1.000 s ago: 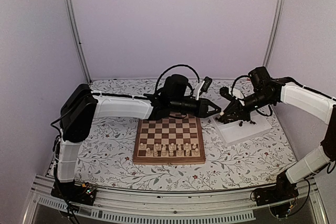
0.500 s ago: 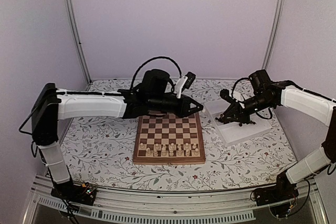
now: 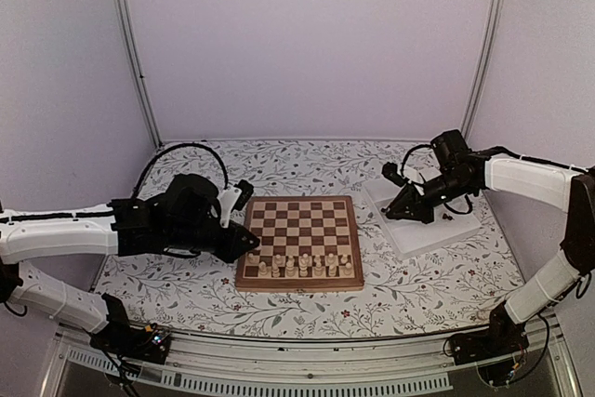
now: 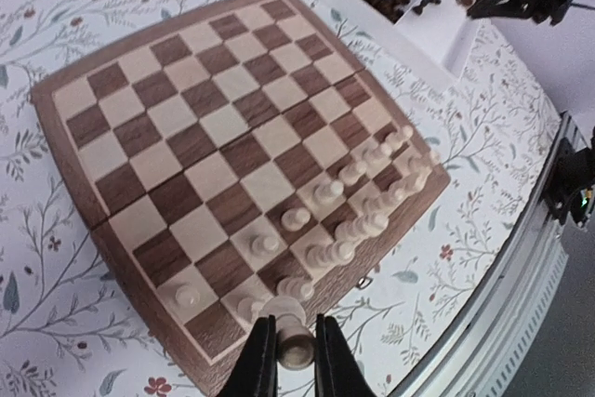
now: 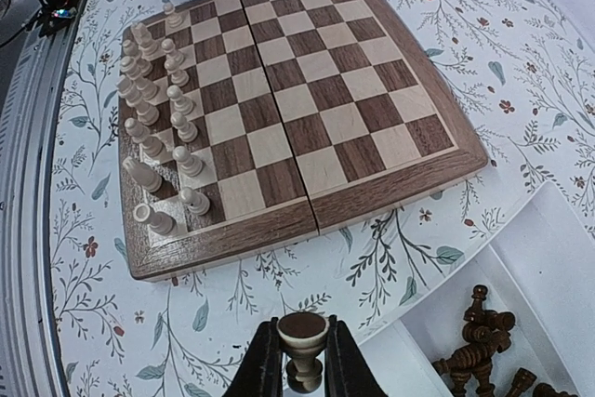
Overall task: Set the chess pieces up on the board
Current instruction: Place the chess piece on the chessboard.
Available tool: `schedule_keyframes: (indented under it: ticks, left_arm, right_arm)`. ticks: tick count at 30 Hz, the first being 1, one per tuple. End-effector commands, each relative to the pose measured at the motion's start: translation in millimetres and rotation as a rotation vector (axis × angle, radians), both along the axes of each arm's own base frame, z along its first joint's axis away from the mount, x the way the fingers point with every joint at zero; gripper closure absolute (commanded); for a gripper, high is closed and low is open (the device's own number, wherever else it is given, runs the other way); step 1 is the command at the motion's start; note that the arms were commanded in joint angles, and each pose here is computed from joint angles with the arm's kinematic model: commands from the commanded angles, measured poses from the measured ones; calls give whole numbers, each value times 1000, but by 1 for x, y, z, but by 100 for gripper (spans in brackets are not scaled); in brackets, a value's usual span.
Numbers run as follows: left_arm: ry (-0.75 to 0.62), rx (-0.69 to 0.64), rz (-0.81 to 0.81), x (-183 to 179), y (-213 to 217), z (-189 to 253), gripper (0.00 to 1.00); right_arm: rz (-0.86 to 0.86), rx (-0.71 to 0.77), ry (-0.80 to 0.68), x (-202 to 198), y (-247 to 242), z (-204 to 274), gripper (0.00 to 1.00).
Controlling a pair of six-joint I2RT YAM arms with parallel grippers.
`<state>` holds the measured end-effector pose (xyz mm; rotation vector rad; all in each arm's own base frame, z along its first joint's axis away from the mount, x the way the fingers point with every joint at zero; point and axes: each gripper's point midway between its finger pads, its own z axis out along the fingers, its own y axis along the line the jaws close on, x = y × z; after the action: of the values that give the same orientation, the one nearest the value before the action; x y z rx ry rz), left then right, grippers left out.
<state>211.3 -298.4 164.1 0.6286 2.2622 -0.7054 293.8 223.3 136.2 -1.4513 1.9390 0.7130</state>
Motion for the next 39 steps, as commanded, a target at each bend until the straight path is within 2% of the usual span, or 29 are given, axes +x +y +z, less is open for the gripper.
schedule_keyframes:
  ticks: [1,10,34,37,39]
  left_arm:
    - [77,54,89,-14,27,-31,94]
    - [119,114,112,-14,30,-63,93]
    - [163,214,92,-15,25,-104,92]
    - [164,222,91,-15,26,-106,91]
    - [165,227,91,-15,26,-107,87]
  right_arm:
    - [-16,-1,-33,10,5,5,90]
    - [-9,-10,-26,8,7,1,90]
    - [-5,-19,-18,5,6,-5,90]
    - [-6,-19,-19,5,6,-5,90]
    - [-4,-20,-17,4,6,-5,90]
